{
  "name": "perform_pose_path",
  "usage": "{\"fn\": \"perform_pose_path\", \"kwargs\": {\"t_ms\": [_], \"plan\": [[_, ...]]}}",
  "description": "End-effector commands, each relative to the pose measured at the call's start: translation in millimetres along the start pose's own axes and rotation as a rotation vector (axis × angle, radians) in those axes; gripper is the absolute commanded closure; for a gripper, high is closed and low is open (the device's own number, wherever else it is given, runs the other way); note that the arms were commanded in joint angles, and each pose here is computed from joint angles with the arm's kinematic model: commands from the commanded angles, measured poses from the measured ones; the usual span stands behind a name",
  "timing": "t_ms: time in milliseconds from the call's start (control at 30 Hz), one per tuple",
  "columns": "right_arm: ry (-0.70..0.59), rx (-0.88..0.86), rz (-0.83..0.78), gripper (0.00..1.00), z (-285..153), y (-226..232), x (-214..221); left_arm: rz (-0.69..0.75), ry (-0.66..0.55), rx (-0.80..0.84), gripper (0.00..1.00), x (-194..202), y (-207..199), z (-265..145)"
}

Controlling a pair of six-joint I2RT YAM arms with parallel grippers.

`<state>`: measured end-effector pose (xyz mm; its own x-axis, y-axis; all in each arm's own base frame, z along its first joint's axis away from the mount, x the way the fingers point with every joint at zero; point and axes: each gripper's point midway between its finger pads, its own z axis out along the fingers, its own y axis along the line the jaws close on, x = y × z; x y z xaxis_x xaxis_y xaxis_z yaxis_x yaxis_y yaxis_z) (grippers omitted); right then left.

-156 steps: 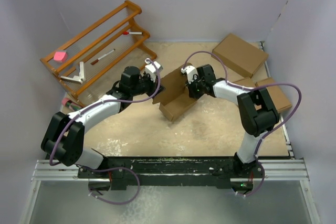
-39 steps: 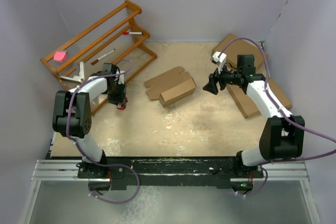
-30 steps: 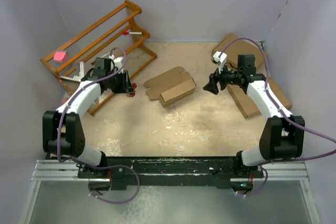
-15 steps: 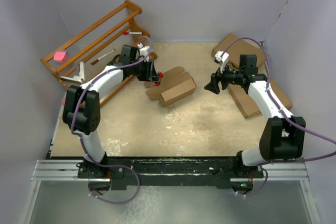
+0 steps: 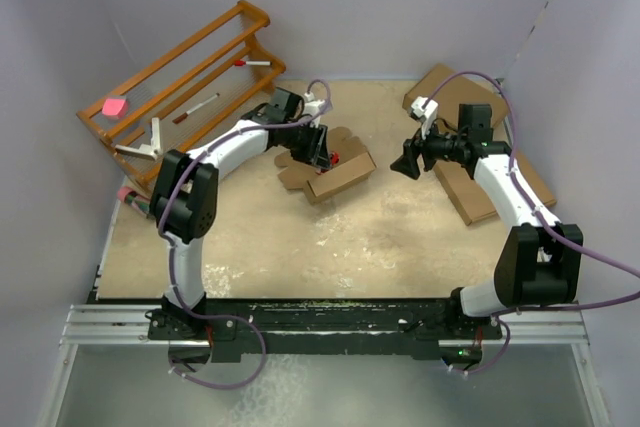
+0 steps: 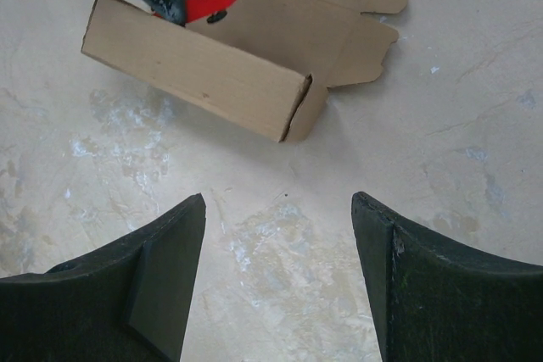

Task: Fold the paper box

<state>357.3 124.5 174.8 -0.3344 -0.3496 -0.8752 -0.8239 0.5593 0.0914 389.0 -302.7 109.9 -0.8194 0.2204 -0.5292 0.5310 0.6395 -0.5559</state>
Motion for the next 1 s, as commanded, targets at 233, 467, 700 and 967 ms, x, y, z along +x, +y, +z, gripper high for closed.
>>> {"fn": "perform_pose_path", "kwargs": {"t_ms": [233,467,700,967], "plan": [[-0.057,-0.010,-0.044,0.26,-13,5,-19,0.150,0.058,0.083,0.84,6,-62,12],[-0.062,-0.010,-0.043,0.25,-15,5,-20,0.176,0.134,0.075,0.82,33,-80,32],[-0.063,-0.010,-0.041,0.25,-15,4,-19,0.194,0.190,0.038,0.80,55,-86,49],[-0.062,-0.011,-0.037,0.25,-15,4,-18,0.209,0.228,0.001,0.70,69,-90,60]]}}
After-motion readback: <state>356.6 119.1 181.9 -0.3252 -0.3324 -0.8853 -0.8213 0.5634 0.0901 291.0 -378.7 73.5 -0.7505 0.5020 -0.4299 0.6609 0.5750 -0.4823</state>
